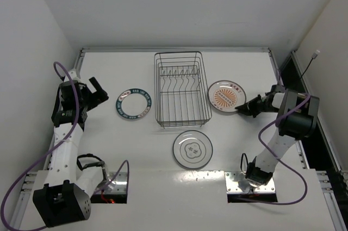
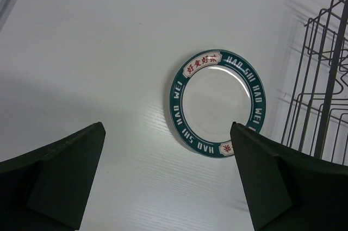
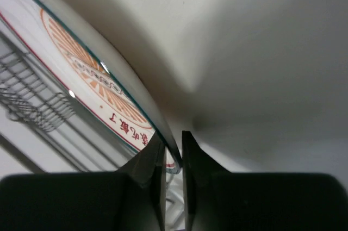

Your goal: Load the plates into the dish rack

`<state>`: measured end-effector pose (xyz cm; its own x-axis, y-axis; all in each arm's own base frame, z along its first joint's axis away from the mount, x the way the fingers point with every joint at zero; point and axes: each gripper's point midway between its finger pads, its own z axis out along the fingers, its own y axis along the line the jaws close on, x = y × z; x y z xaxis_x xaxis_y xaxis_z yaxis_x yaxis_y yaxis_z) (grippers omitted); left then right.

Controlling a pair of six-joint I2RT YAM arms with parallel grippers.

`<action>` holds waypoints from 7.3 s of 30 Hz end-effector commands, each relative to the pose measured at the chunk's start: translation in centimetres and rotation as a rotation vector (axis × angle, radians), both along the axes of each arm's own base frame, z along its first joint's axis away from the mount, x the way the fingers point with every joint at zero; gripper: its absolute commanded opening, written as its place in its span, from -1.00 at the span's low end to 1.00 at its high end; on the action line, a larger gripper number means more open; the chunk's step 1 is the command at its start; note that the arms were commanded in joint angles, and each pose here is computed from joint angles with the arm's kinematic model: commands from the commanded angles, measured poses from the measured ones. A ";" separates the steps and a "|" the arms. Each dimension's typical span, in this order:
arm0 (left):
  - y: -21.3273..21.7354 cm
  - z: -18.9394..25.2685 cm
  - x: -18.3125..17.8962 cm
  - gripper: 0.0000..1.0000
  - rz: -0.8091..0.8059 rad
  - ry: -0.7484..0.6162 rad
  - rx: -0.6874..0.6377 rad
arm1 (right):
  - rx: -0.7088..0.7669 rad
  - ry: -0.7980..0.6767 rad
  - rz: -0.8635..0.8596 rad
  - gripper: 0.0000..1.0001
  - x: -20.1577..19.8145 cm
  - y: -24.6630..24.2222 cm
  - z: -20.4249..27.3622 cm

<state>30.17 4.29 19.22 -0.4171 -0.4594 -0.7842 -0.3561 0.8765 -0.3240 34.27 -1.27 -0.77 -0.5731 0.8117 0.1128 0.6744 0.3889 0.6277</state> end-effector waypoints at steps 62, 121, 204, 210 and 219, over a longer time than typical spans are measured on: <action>0.1 0.0 0.1 1.00 0.000 0.004 0.016 | -1.140 -0.323 0.542 -0.96 11.1 18.2 20.7; -0.1 0.0 0.1 1.00 -0.009 0.004 0.010 | -0.018 -0.085 0.918 -0.98 -17.2 16.2 0.4; -0.6 -4.0 0.8 1.00 -0.025 0.137 -0.053 | -1.173 -0.545 0.725 0.09 9.0 24.7 26.1; -1.2 -5.5 0.6 1.00 -0.004 0.147 -0.161 | -1.100 -0.750 0.676 0.23 2.3 23.4 32.0; -6.8 -11.3 -0.8 1.00 -0.089 0.018 -0.680 | -0.939 -0.885 0.643 0.29 -6.6 20.7 31.1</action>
<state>26.40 -0.64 4.07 -0.5199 -0.7833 -0.3407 -0.4788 0.5976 -0.6432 28.13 18.23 33.41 -0.4189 -0.0349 -0.9073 -0.2238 0.9724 0.0660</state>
